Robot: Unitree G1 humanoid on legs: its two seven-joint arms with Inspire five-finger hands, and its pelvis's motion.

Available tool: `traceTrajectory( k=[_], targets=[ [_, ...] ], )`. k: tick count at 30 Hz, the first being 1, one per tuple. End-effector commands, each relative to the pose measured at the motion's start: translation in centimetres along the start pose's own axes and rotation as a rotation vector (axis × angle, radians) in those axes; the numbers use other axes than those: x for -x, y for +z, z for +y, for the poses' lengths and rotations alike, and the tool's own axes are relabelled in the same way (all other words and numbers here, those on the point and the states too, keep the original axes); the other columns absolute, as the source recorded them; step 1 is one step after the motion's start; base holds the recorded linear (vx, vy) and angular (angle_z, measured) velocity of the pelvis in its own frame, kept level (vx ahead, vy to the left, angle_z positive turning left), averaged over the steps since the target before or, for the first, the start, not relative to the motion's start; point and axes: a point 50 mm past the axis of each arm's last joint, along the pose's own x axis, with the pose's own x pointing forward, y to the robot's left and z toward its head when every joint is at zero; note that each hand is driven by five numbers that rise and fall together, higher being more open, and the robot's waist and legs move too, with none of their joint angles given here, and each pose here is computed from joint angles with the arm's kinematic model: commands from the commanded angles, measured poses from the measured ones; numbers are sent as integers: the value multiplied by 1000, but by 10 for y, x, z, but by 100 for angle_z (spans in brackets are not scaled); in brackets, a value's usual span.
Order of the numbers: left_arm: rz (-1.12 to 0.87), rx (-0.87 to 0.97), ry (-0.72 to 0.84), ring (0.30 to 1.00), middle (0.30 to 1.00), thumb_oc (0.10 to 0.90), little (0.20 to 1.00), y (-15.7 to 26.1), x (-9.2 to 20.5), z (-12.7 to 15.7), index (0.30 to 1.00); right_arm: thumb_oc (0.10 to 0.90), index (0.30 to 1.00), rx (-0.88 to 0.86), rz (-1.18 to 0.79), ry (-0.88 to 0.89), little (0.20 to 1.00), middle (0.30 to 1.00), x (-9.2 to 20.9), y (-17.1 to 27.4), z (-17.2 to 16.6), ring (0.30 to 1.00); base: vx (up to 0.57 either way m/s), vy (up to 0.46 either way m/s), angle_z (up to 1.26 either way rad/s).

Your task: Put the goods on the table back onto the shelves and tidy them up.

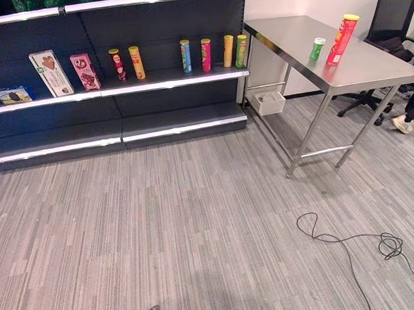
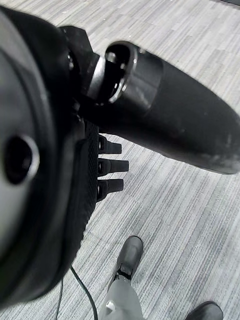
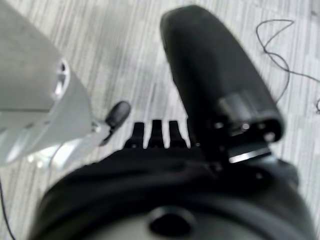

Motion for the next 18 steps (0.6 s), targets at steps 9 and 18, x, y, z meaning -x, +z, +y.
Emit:
traceTrajectory(
  k=[9,18],
  targets=[
    [-61,-118,-82,900,900,800,900,17,-2,-15,900,800,900,15,48,-93,900,900,2,-8,-15,900,-1,-33,0],
    [-39,-200,-116,900,900,800,900,10,-1,-15,900,800,900,158,40,-80,900,900,2,-4,-12,900,-16,-52,0]
  ],
)
